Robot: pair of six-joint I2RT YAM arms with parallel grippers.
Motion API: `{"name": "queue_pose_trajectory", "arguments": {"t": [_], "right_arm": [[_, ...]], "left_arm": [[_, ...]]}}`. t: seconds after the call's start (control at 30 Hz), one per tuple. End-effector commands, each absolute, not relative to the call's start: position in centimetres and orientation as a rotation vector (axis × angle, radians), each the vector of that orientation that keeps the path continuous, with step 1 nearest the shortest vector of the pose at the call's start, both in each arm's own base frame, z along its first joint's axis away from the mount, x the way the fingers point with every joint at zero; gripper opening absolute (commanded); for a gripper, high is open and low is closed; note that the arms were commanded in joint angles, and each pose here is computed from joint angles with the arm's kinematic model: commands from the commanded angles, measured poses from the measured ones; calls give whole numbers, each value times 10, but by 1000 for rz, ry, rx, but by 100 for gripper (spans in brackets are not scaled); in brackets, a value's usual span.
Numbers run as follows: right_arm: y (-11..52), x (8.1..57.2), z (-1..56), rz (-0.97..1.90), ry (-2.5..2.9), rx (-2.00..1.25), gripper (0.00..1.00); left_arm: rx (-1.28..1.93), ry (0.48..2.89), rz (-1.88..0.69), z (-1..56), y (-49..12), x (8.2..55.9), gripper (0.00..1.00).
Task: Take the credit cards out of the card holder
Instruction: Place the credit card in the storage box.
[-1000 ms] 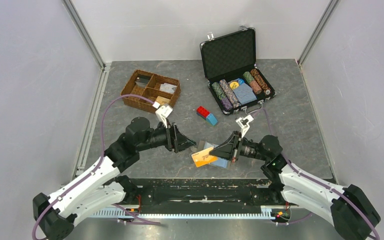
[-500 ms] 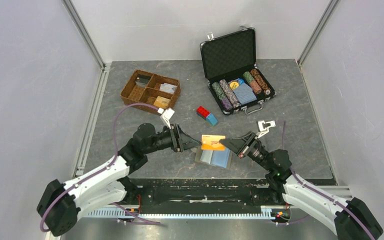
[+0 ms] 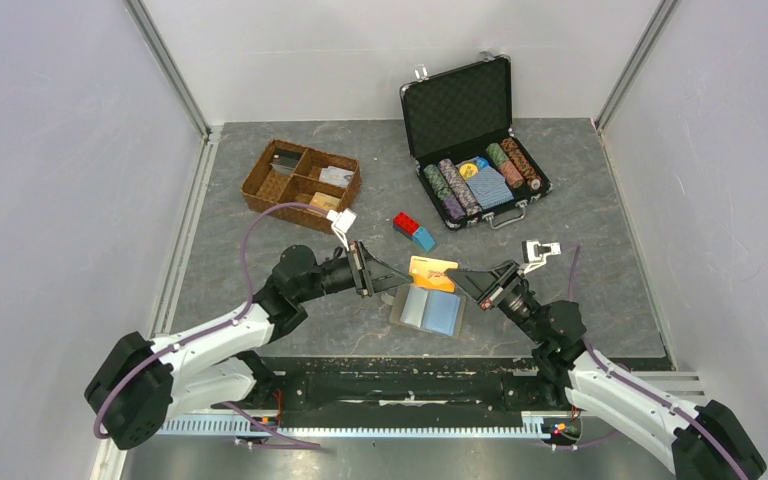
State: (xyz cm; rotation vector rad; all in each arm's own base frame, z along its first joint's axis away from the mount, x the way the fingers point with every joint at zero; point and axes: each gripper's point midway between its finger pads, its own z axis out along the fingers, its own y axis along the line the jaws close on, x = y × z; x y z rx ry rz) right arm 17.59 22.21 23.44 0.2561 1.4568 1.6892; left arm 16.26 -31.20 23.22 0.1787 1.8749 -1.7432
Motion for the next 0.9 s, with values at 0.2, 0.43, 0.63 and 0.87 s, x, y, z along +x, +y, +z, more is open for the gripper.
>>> {"name": "queue_pose_trajectory", "arguments": {"t": [0.2,0.43,0.63,0.87], "right_arm": [[218,176,208,1673,1507,310,0],[218,173,193,1662,1539,307,8],[219,171,192,1662,1549,288,29],[215,181,185,1534,1591,266,56]], "left_arm": [[193,1809,-1790,246,-314,160,2],[218,1888,-1728,235,-318,165,2],[203,1879,-1716,235,-316,169,2],[208,1890,-1673,241,-297,183,2]]}}
